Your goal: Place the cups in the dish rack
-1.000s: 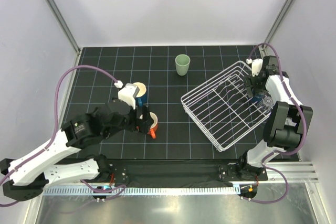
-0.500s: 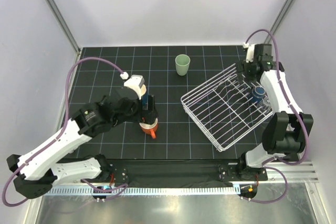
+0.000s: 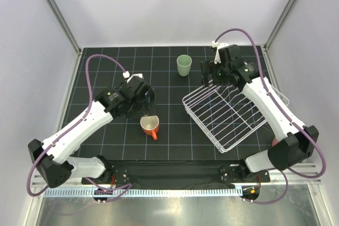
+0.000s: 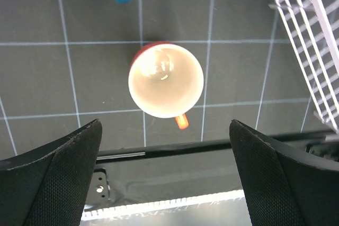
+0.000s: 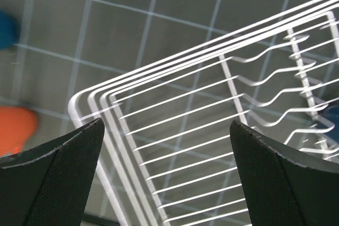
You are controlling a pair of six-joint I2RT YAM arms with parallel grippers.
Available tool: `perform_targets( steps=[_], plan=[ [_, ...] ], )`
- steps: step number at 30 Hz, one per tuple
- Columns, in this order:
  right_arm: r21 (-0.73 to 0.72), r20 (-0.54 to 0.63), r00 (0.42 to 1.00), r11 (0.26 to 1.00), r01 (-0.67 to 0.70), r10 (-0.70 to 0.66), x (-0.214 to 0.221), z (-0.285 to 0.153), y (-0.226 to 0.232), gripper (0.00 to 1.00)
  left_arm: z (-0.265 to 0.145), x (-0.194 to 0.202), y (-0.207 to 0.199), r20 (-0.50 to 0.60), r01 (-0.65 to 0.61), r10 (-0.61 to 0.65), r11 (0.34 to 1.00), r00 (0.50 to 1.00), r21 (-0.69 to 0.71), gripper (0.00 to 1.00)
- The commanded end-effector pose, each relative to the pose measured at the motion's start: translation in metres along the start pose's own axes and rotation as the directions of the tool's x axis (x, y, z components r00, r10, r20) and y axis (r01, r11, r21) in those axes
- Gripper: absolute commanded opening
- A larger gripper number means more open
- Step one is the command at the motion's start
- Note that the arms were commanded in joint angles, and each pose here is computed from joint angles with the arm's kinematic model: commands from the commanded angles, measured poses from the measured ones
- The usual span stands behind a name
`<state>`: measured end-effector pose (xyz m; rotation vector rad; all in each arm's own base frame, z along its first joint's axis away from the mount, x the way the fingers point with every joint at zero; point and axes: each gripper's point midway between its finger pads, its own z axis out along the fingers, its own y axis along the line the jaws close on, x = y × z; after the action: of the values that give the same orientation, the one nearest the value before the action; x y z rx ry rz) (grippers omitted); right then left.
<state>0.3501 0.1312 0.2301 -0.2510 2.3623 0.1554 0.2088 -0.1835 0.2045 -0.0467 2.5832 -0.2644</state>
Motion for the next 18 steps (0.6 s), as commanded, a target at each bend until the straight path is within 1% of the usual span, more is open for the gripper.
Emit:
perform_targets(
  steps=[1,2,3,4,5,7,8,9,10,11,13,15,18],
  plan=[
    [-0.077,0.024,0.994,0.991,-0.108,0.11,-0.001,-0.033,0.016,1.0,-0.001,-0.024,0.008,0.056,0.106,-0.103,0.993,0.993,-0.053,0.98],
    [-0.175,-0.039,0.995,0.98,-0.096,0.091,0.011,-0.038,0.033,1.0,0.001,-0.031,0.009,0.069,0.128,-0.124,0.99,0.99,-0.052,0.97],
    [-0.214,-0.054,0.996,0.974,-0.077,0.067,0.013,-0.041,0.039,1.0,0.01,-0.042,0.013,0.078,0.164,-0.16,0.985,0.984,-0.058,0.96],
    [-0.218,-0.063,0.996,0.972,-0.083,0.07,0.015,-0.041,0.04,1.0,0.014,-0.048,0.014,0.081,0.182,-0.178,0.982,0.981,-0.048,0.93],
    [-0.184,-0.066,0.995,0.979,-0.091,0.081,0.017,-0.042,0.034,1.0,0.018,-0.049,0.012,0.06,0.196,-0.194,0.98,0.979,-0.024,0.91],
    [-0.128,-0.045,0.992,0.984,-0.125,0.12,0.013,-0.047,0.024,1.0,0.029,-0.064,0.017,0.07,0.239,-0.238,0.971,0.969,-0.007,0.87],
    [-0.096,-0.004,0.99,0.986,-0.139,0.139,0.008,-0.055,0.016,1.0,0.032,-0.066,0.017,0.065,0.242,-0.242,0.97,0.968,0.001,0.86],
    [-0.116,-0.006,0.989,0.983,-0.144,0.145,0.011,-0.056,0.018,1.0,0.035,-0.073,0.019,0.079,0.251,-0.25,0.968,0.965,0.006,0.86],
    [-0.151,0.011,0.99,0.979,-0.134,0.137,0.009,-0.06,0.021,1.0,0.04,-0.075,0.021,0.072,0.247,-0.246,0.969,0.967,-0.004,0.84],
    [-0.156,0.011,0.989,0.977,-0.147,0.151,0.01,-0.061,0.02,1.0,0.043,-0.076,0.022,0.072,0.241,-0.24,0.97,0.968,-0.009,0.83],
    [-0.199,-0.008,0.988,0.968,-0.15,0.152,0.015,-0.064,0.028,1.0,0.048,-0.082,0.028,0.067,0.226,-0.224,0.974,0.972,-0.03,0.82],
    [-0.253,-0.03,0.988,0.955,-0.152,0.149,0.02,-0.069,0.037,0.99,0.058,-0.084,0.031,0.049,0.207,-0.204,0.977,0.978,-0.046,0.82],
    [-0.319,-0.014,0.99,0.938,-0.135,0.137,0.02,-0.079,0.047,0.98,0.068,-0.09,0.033,0.054,0.196,-0.194,0.979,0.98,-0.054,0.82]
  ],
)
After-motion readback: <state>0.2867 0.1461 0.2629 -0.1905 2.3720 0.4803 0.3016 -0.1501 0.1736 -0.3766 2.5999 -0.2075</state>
